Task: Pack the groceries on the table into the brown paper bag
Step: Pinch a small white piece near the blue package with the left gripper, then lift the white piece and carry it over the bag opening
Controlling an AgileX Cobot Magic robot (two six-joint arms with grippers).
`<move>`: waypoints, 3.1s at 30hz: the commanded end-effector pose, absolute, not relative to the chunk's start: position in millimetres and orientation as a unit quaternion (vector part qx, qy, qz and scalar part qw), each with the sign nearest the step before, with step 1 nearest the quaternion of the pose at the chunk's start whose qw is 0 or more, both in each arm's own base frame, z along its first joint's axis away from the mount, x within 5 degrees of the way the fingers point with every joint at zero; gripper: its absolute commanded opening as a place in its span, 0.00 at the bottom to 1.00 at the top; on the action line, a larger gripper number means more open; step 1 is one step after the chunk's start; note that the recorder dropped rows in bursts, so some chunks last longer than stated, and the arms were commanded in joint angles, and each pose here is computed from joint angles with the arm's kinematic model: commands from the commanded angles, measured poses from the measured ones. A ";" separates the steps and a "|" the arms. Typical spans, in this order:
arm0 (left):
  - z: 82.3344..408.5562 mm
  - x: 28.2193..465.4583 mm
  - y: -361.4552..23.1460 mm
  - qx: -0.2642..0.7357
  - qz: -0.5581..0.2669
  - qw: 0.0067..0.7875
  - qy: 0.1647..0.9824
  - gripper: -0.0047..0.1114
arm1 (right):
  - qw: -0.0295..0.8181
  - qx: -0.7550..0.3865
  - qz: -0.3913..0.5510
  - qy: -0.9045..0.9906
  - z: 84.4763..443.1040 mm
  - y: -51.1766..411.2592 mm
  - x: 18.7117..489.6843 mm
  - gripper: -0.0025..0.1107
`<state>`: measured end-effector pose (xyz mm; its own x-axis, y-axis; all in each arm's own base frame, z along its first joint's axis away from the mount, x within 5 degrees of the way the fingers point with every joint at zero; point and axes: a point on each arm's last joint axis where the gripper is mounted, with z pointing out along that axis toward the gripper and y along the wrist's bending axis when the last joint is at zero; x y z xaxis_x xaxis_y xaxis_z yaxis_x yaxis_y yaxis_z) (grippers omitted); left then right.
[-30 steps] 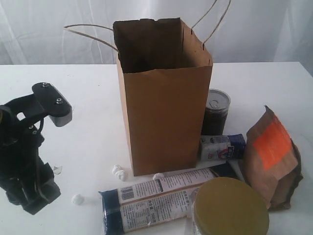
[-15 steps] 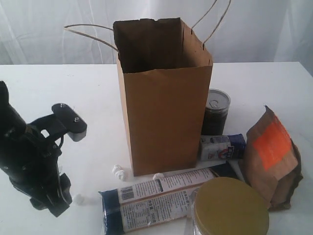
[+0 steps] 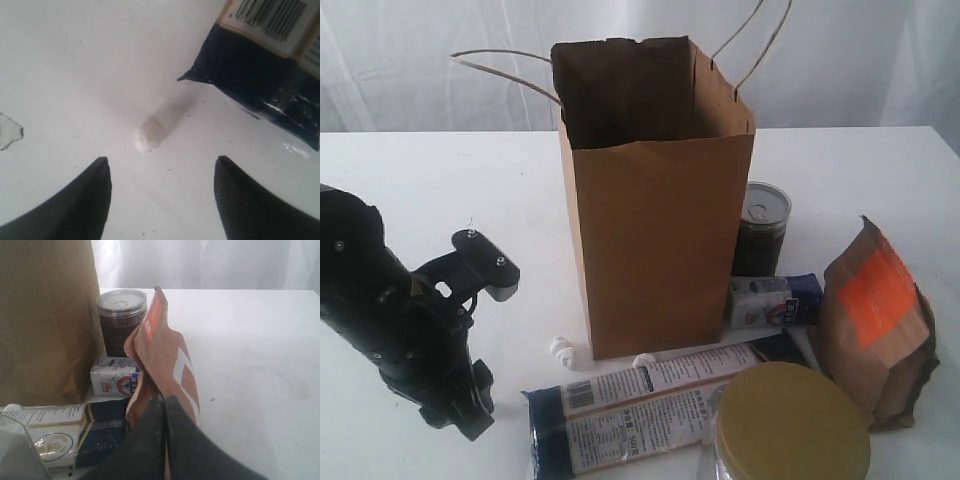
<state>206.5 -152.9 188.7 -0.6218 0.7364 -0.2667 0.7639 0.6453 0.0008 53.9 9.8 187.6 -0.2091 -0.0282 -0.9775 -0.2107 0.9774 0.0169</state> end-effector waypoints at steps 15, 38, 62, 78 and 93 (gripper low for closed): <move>149.2 216.4 -159.5 0.406 -0.053 0.081 0.909 0.58 | 0.627 -0.075 0.072 0.772 186.7 9.5 53.8 0.02; 288.0 192.5 -144.2 0.412 -0.080 0.200 0.885 0.04 | 0.627 -0.075 0.072 0.772 186.7 9.5 53.8 0.02; 455.1 151.2 -136.8 0.440 -0.197 0.425 0.766 0.04 | 0.627 -0.074 0.073 0.772 186.7 9.5 53.8 0.02; 463.4 187.7 -189.6 0.481 -0.296 0.442 0.697 0.04 | 0.627 -0.074 0.073 0.772 186.7 9.5 53.8 0.02; 439.3 228.6 -245.1 0.508 -0.301 0.408 0.696 0.04 | 0.627 -0.074 0.073 0.772 186.7 9.5 53.8 0.02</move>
